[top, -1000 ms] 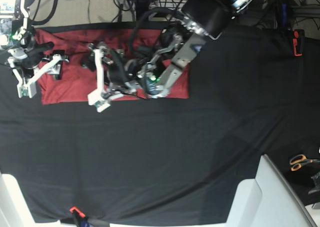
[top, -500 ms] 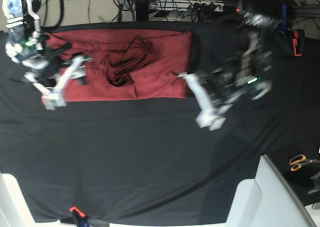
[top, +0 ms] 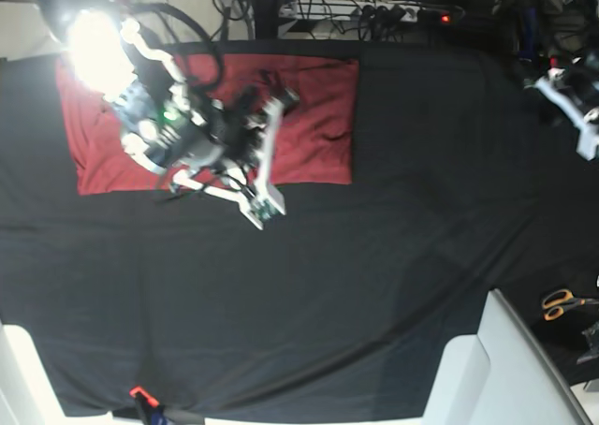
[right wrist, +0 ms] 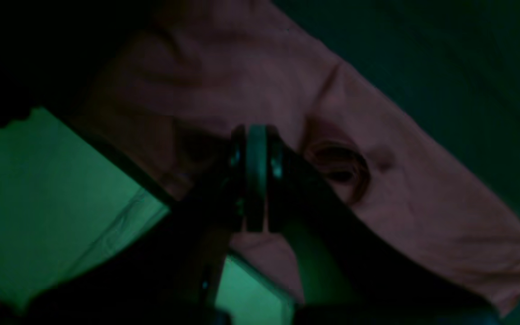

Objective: Fold the T-shirt properly

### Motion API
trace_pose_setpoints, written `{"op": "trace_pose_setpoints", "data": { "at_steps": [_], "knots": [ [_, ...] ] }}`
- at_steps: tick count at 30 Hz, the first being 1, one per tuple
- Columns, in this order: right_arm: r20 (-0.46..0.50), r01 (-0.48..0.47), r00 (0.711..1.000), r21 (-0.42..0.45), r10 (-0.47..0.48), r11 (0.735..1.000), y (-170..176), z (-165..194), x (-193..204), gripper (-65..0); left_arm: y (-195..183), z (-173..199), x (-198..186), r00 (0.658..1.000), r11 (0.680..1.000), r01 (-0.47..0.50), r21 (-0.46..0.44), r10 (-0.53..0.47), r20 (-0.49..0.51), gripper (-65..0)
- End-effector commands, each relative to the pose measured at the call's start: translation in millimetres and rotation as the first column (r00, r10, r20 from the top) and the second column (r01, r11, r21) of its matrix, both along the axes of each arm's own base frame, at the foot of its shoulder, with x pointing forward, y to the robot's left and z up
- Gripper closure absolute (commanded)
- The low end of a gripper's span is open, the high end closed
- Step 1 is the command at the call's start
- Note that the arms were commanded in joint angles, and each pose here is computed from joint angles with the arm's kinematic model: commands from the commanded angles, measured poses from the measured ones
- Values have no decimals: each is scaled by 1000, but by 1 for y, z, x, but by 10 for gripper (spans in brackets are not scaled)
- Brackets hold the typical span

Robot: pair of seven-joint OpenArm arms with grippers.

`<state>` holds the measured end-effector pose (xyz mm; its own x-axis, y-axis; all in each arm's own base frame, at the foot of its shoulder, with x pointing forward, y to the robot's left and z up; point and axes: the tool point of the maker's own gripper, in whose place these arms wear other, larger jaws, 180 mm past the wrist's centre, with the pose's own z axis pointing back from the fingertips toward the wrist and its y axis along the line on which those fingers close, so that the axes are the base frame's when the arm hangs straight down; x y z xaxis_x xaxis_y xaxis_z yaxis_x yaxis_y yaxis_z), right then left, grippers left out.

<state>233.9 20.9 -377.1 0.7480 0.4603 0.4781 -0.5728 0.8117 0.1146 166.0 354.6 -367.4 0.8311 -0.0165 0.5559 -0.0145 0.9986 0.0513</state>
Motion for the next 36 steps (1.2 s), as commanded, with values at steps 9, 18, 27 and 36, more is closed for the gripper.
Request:
{"op": "trace_pose_setpoints", "data": {
  "at_steps": [9,18,27,36],
  "knots": [
    [-247,104,964,12,-98,994,64,-16,-29,-6,0,5,-2,1000,1000,-1,-4,2,23,0],
    [-275,268,921,-68,-276,961,51,-62,-22,-6,-1,4,-3,1000,1000,-1,-7,1,22,0],
    [-293,488,813,-128,-503,863,10,-71,-13,-6,-1,5,-2,1000,1000,-1,-7,1,25,0],
    [-329,589,722,-170,-609,790,-25,-83,-26,-6,-1,5,-1,1000,1000,-1,-5,1,28,0]
  ]
}}
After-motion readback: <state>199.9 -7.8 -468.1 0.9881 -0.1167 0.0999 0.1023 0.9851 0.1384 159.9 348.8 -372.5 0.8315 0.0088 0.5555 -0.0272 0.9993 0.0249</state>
